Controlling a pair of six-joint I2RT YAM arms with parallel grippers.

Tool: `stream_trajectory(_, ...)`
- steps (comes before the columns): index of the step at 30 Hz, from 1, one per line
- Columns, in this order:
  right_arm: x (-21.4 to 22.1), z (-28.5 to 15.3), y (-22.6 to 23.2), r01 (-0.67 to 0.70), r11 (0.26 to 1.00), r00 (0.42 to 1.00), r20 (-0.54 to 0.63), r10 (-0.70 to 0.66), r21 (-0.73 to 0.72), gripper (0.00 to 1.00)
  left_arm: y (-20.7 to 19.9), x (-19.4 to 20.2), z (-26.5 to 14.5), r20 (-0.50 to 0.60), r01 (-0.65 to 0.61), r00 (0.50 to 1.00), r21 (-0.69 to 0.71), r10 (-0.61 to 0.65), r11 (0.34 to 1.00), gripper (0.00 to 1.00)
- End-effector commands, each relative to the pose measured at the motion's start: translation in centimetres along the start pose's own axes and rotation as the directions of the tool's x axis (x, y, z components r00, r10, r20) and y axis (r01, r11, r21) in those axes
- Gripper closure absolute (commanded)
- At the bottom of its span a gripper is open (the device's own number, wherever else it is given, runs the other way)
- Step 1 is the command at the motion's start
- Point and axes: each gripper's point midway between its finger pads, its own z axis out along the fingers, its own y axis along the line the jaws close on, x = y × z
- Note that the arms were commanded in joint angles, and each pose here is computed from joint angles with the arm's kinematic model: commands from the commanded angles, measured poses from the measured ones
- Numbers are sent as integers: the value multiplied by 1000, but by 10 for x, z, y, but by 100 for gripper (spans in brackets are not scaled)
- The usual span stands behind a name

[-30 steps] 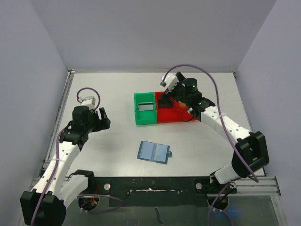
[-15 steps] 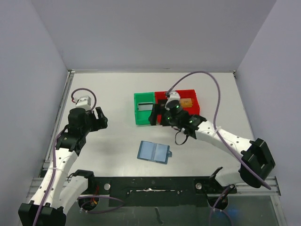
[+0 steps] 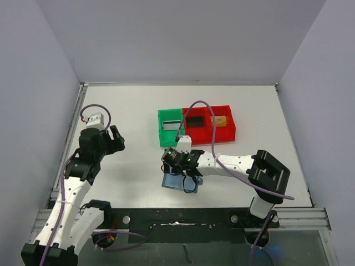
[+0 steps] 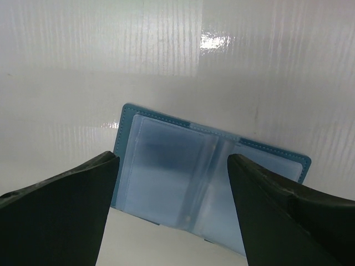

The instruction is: Take the credit cards out of the card holder

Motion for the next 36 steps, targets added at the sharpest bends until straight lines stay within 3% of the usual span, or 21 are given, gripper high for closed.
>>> stream_trajectory(1, -12, -7, 23, -85, 996, 996, 35, 86, -36, 19, 0, -12, -2, 47, 12, 999, -3, -12, 1000, 27)
stream_trajectory(7, 11, 14, 26, -50, 999, 998, -45, 49, -2, 17, 0, -10, -1, 39, 11, 999, -2, -11, 1000, 27)
stream_trajectory(12, 38, 33, 10, 3, 993, 993, -117, 11, 115, 21, 0, -9, -1, 35, 12, 999, -6, -11, 1000, 27)
stream_trajectory(18, 62, 41, 3, 50, 991, 988, -151, -31, 126, 35, 1, -9, -1, 36, 12, 999, -8, -12, 1000, 27)
stream_trajectory(24, 46, 31, 22, 106, 994, 991, -85, -104, 30, 49, 0, -8, 0, 29, 11, 1000, -6, -11, 1000, 27)
stream_trajectory(27, 34, 27, 28, 148, 989, 987, -62, -146, 20, 48, 0, -8, 1, 27, 11, 1000, -6, -11, 1000, 27)
stream_trajectory(32, 21, 15, 39, 189, 982, 980, -60, -188, 4, 28, 0, -8, 0, 30, 12, 999, -7, -12, 1000, 27)
stream_trajectory(36, 12, 4, 43, 189, 982, 980, -57, -188, 5, 22, 1, -9, -1, 35, 14, 999, -8, -14, 1000, 27)
